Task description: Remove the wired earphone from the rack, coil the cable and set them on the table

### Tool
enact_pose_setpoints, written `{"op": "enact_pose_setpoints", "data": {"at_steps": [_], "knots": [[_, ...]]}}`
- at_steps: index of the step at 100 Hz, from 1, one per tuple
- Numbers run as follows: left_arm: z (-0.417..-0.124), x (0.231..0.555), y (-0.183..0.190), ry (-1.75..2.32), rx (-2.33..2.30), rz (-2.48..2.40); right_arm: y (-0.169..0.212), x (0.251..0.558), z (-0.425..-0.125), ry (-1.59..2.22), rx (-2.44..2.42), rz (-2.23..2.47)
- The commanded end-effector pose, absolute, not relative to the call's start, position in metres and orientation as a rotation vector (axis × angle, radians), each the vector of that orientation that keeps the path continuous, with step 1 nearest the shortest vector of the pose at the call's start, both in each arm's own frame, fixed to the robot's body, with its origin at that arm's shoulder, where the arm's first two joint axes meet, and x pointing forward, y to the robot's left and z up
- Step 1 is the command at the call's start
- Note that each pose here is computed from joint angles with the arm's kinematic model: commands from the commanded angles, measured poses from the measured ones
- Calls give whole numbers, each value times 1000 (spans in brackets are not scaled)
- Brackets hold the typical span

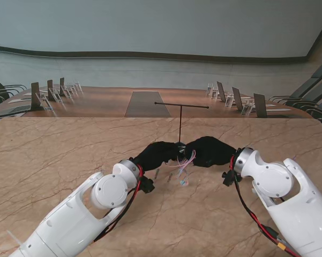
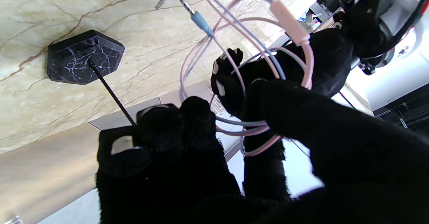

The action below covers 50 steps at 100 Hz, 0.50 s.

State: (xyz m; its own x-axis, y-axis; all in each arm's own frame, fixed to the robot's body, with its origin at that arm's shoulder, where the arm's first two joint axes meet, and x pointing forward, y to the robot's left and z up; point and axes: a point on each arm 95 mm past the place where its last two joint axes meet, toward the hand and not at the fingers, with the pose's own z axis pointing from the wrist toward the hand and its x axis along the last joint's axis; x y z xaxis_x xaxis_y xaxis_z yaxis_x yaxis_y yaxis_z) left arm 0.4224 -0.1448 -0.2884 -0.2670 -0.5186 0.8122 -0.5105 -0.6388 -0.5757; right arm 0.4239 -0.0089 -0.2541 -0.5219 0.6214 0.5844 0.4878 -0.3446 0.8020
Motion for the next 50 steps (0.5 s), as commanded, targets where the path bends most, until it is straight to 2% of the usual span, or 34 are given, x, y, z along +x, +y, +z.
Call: {"op": "enact_pose_setpoints", "data": {"at_steps": [1, 50], "knots": [[-289, 421, -148, 1342, -1890, -2116, -7, 423, -252, 1738, 1469, 2022], [-289, 421, -151, 1444, -1751, -2055, -3, 425, -252, 1752, 1463, 2042]]}}
